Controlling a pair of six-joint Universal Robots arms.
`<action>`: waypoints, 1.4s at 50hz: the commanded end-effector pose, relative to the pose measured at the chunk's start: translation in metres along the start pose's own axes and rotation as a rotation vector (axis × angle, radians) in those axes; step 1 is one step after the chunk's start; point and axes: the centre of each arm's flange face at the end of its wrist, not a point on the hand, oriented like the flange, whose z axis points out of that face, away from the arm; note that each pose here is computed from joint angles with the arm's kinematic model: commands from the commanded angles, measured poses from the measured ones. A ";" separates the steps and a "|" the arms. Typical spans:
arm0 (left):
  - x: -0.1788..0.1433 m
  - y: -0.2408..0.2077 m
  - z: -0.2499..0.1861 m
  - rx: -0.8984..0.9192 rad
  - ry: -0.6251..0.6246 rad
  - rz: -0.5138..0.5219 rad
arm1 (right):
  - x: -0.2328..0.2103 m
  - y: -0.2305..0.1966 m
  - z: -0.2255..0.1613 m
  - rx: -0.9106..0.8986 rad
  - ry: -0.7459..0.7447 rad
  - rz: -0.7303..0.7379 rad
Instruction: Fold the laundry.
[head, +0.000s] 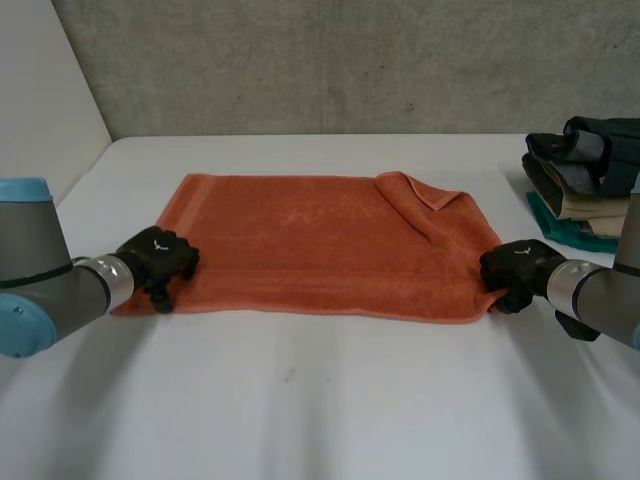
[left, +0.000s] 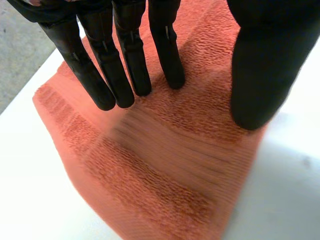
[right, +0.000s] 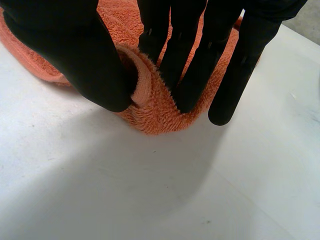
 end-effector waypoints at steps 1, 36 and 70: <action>-0.009 -0.006 0.007 0.033 -0.058 0.022 | 0.001 -0.001 -0.001 0.004 0.002 0.001; 0.017 -0.015 -0.021 0.022 0.097 -0.076 | -0.004 -0.002 -0.009 0.000 -0.028 -0.003; 0.014 -0.029 -0.003 0.036 -0.004 -0.053 | -0.007 -0.010 -0.026 -0.018 -0.068 -0.011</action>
